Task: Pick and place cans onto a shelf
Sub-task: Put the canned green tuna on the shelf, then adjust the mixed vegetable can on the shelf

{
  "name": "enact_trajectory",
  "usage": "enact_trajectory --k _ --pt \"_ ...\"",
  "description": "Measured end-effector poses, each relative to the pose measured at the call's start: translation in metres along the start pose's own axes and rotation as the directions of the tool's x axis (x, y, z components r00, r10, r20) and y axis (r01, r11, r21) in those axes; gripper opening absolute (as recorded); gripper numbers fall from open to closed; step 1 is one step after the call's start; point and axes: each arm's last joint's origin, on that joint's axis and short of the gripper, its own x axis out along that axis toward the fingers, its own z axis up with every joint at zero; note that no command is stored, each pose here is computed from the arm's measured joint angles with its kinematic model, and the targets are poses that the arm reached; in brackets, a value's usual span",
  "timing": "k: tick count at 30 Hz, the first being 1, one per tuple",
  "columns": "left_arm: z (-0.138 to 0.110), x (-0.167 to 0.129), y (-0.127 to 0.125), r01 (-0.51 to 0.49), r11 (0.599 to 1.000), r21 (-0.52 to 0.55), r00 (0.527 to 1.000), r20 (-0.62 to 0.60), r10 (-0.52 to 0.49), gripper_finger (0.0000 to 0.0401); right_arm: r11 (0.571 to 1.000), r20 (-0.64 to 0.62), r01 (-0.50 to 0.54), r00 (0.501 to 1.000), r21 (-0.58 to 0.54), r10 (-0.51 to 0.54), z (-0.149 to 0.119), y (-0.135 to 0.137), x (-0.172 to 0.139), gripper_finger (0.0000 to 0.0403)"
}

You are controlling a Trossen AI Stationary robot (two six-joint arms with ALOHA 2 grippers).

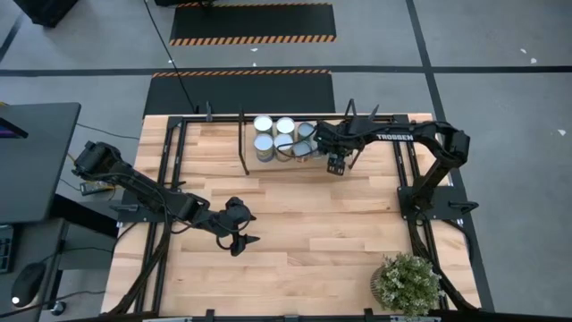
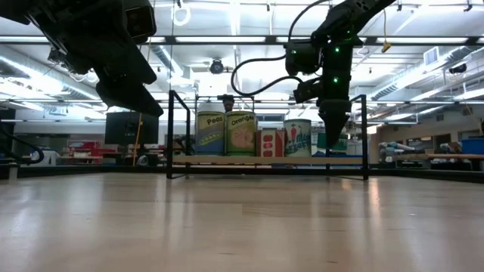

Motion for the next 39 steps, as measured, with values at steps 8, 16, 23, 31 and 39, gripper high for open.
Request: enact_trajectory --k 8,16,23,31,39 --pt "0.000 0.000 0.000 -0.006 1.000 -0.001 1.000 0.004 0.006 0.0354 0.997 0.002 -0.046 0.999 0.067 0.046 -0.001 -0.008 0.003 0.0311" --pt "0.000 0.000 0.000 -0.006 1.000 -0.001 1.000 0.004 0.006 0.0354 0.997 0.003 -0.054 0.999 0.049 0.053 -0.001 -0.011 0.003 0.0345" --pt "0.000 0.000 0.000 -0.006 1.000 -0.001 1.000 0.004 0.006 0.0354 0.999 -0.009 -0.022 1.000 0.024 0.022 -0.001 -0.011 0.002 0.0386" --pt "0.000 0.000 0.000 -0.006 1.000 -0.001 1.000 0.004 0.006 0.0354 1.000 -0.051 0.021 0.998 -0.003 -0.021 0.006 -0.011 -0.033 0.0381" --pt "0.000 0.000 0.000 -0.006 1.000 -0.001 1.000 0.004 0.006 0.0354 0.991 0.079 0.127 0.989 -0.041 -0.123 0.026 -0.019 -0.062 0.0374"
